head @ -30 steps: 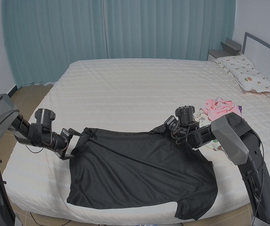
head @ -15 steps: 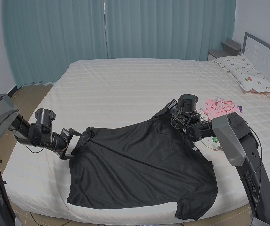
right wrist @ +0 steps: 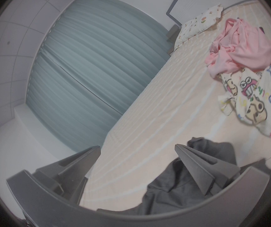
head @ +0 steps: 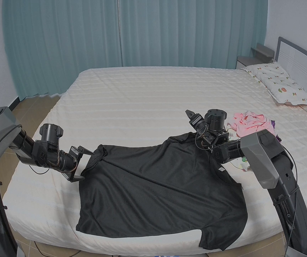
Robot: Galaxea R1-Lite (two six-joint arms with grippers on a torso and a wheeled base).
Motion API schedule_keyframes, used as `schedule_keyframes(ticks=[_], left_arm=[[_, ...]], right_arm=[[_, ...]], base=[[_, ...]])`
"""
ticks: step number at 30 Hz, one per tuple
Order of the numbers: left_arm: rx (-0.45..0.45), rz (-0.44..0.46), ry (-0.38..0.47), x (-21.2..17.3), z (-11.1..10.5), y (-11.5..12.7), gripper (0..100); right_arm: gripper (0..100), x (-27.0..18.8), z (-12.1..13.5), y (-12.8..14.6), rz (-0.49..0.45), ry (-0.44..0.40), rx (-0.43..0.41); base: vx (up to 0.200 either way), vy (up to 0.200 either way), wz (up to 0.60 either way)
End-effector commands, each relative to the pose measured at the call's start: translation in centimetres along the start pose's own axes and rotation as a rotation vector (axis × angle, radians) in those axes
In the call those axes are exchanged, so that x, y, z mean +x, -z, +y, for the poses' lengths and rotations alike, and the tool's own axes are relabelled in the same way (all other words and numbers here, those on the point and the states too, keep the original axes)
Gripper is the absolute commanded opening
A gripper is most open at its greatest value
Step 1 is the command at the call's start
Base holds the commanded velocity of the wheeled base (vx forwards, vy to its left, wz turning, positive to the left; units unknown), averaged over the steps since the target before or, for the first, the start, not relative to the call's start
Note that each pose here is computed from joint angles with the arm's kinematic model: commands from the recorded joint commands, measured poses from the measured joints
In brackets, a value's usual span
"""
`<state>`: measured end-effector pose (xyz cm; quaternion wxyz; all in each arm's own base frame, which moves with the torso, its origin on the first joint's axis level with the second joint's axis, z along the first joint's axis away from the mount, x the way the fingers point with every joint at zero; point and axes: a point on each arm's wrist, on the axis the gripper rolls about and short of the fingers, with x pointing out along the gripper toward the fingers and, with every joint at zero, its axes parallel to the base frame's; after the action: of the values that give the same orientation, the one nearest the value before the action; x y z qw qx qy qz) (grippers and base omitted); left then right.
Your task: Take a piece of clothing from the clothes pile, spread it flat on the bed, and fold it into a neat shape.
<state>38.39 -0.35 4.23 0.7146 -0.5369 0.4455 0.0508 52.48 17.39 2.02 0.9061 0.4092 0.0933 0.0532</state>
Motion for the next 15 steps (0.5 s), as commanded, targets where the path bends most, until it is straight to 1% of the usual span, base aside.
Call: schedule_keyframes(ticks=[1,6,9,12,15], left_arm=[[0.001,-0.002,0.003,-0.1,-0.1,0.0,100],[0.003,0.005,0.011,-0.6,0.0,0.3,100],[0.007,0.006,0.020,-0.8,0.3,0.5,100],[0.012,0.002,0.029,-1.0,0.6,0.9,100],[0.011,0.002,0.029,-1.3,0.7,1.0,100]], right_arm=[[100,-2.8,-1.9,-2.5,0.056,0.088,-0.083],[100,-6.4,-3.0,-4.1,0.130,0.109,-0.101],[100,-8.8,-4.3,-4.8,0.181,0.145,-0.122],[100,-10.3,-5.7,-5.4,0.202,0.174,-0.131],[100,-11.9,-6.8,-5.7,0.197,0.191,-0.125]], base=[[0.000,0.000,0.00],[0.000,0.000,0.00],[0.000,0.000,0.00],[0.000,0.000,0.00],[0.000,0.000,0.00]])
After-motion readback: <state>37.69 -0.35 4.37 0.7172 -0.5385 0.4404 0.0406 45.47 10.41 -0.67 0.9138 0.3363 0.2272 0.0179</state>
